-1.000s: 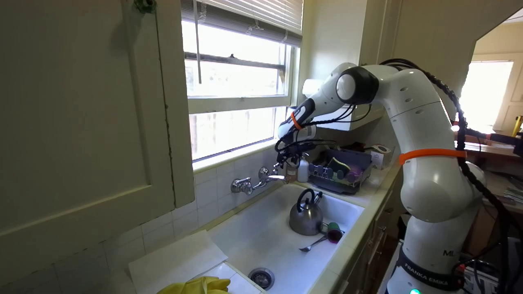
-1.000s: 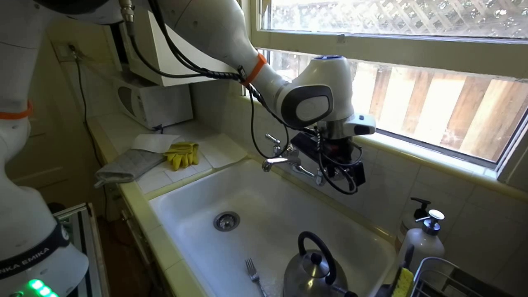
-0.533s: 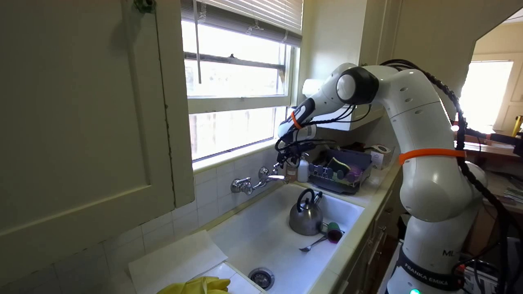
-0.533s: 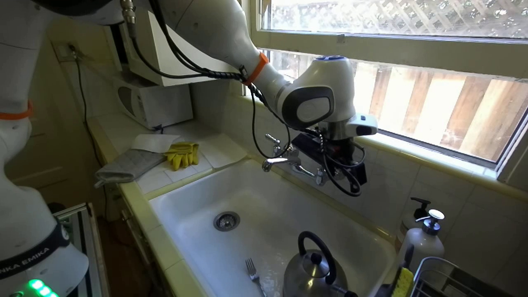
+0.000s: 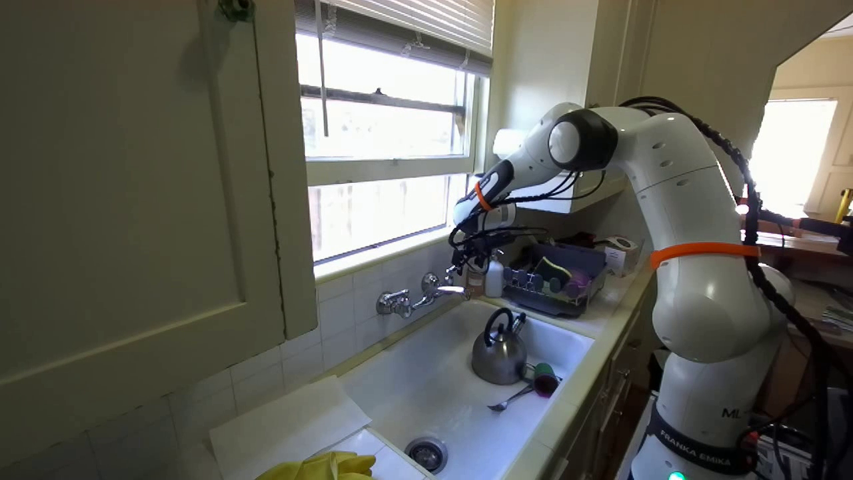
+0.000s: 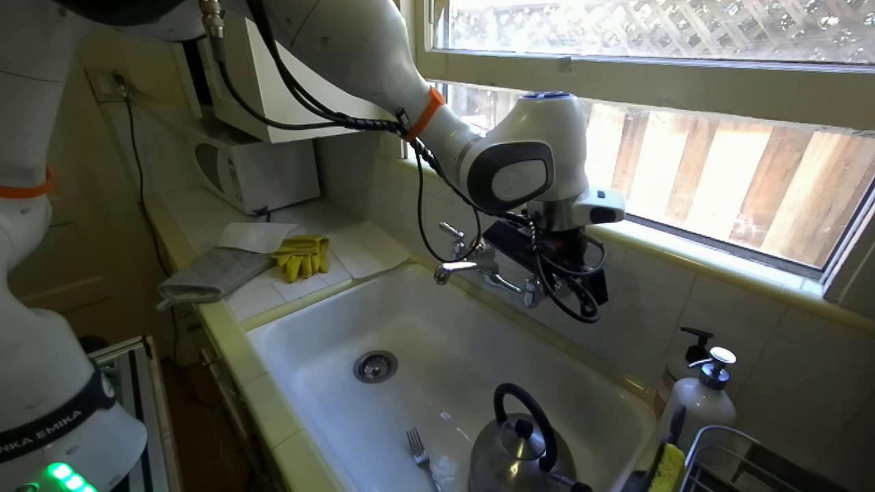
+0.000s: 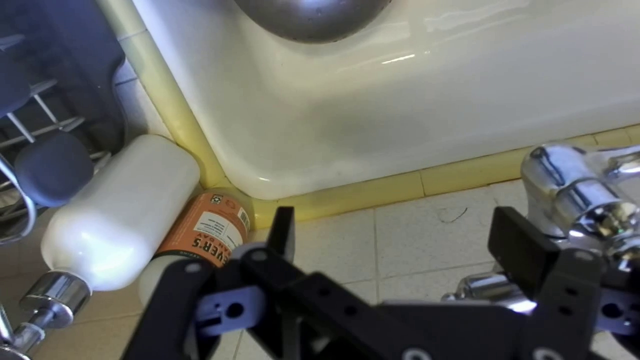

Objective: Move the tap slightly to the left and then close it

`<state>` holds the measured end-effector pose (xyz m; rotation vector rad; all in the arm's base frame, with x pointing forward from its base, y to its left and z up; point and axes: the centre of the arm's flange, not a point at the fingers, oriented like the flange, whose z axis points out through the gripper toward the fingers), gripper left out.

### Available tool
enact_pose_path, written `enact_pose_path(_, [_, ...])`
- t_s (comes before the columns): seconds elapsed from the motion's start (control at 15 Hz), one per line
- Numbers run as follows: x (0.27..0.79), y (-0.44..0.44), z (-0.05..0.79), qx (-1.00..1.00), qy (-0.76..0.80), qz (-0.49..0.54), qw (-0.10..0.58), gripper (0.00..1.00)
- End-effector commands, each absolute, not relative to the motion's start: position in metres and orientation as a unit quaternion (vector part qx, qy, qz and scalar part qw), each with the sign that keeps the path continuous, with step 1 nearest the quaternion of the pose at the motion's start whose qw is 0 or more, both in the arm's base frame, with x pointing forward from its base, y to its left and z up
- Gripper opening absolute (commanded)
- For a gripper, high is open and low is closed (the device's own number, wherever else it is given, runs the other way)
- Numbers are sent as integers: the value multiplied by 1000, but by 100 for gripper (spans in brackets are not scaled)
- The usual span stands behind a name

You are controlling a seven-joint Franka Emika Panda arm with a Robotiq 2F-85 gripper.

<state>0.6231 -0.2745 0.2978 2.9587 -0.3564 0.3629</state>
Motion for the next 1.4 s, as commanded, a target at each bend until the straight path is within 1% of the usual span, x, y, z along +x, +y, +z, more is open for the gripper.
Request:
enact_pose_path(0.0, [615,-259,317,982,-121,121,80,100])
enact_pose_path(0.67, [564,-230,366,983,-110,104,100,100])
enact_pose_path(1.07, [528,-201,399,990,-107,72,48,100])
enact_pose_path(1.33, [511,-173,420,992,-111,55,25,100])
